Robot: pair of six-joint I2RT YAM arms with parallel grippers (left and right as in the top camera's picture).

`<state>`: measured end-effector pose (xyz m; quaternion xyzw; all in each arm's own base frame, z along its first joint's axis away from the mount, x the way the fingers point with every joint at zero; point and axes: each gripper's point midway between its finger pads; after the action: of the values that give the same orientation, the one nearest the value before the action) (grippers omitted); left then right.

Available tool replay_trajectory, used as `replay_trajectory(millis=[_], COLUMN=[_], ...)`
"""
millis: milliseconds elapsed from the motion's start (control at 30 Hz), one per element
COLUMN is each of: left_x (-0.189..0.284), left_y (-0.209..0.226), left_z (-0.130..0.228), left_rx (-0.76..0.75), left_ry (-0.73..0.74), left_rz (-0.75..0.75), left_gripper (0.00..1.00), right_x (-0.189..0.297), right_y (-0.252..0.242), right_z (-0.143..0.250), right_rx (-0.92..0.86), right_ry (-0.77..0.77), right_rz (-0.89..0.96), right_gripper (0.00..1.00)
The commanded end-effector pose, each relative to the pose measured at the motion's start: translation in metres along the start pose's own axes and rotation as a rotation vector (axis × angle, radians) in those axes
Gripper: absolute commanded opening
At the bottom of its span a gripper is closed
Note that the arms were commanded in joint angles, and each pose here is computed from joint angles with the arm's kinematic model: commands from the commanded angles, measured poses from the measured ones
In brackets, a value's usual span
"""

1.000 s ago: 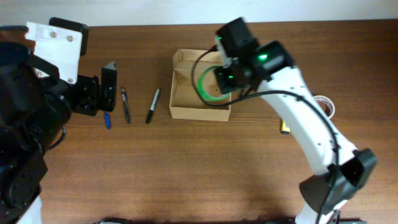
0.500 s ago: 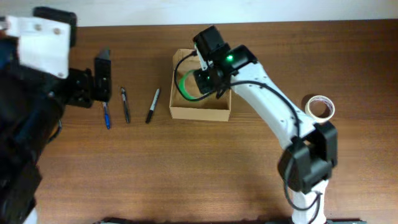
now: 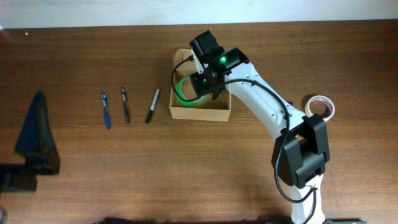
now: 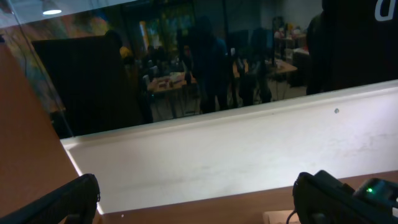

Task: Pack container
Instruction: 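Lift the green tape and carry it over the cardboard box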

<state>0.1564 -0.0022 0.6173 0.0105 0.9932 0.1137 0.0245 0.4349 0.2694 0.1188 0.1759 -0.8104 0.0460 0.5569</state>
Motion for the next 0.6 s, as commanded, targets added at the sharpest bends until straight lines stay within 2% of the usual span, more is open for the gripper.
replay_trajectory(millis=[0, 333, 567], left_x=[-0.008, -0.007, -0.007], left_y=[-0.002, -0.002, -0.002], left_z=[0.009, 0.012, 0.012], left_rx=[-0.014, -0.016, -0.016], left_ry=[0.04, 0.053, 0.054], left_rz=[0.002, 0.005, 0.005], left_gripper=[0.99, 0.99, 0.99], right_x=[0.004, -0.002, -0.037], right_y=[0.006, -0.005, -0.011], right_z=[-0.008, -0.029, -0.006], right_rx=[-0.008, -0.072, -0.089], right_ry=[-0.035, -0.123, -0.023], right_rz=[-0.016, 0.054, 0.08], right_gripper=[0.04, 0.04, 0.04])
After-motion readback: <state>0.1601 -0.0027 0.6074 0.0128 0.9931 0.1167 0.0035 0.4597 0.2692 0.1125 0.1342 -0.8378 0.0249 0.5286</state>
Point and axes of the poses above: each gripper's point midway between its finger pads, its own x axis back along the fingers, its own y axis along the line the jaws close on, z = x × y, and after that the axes turned 4 degrees about -x, right-handed
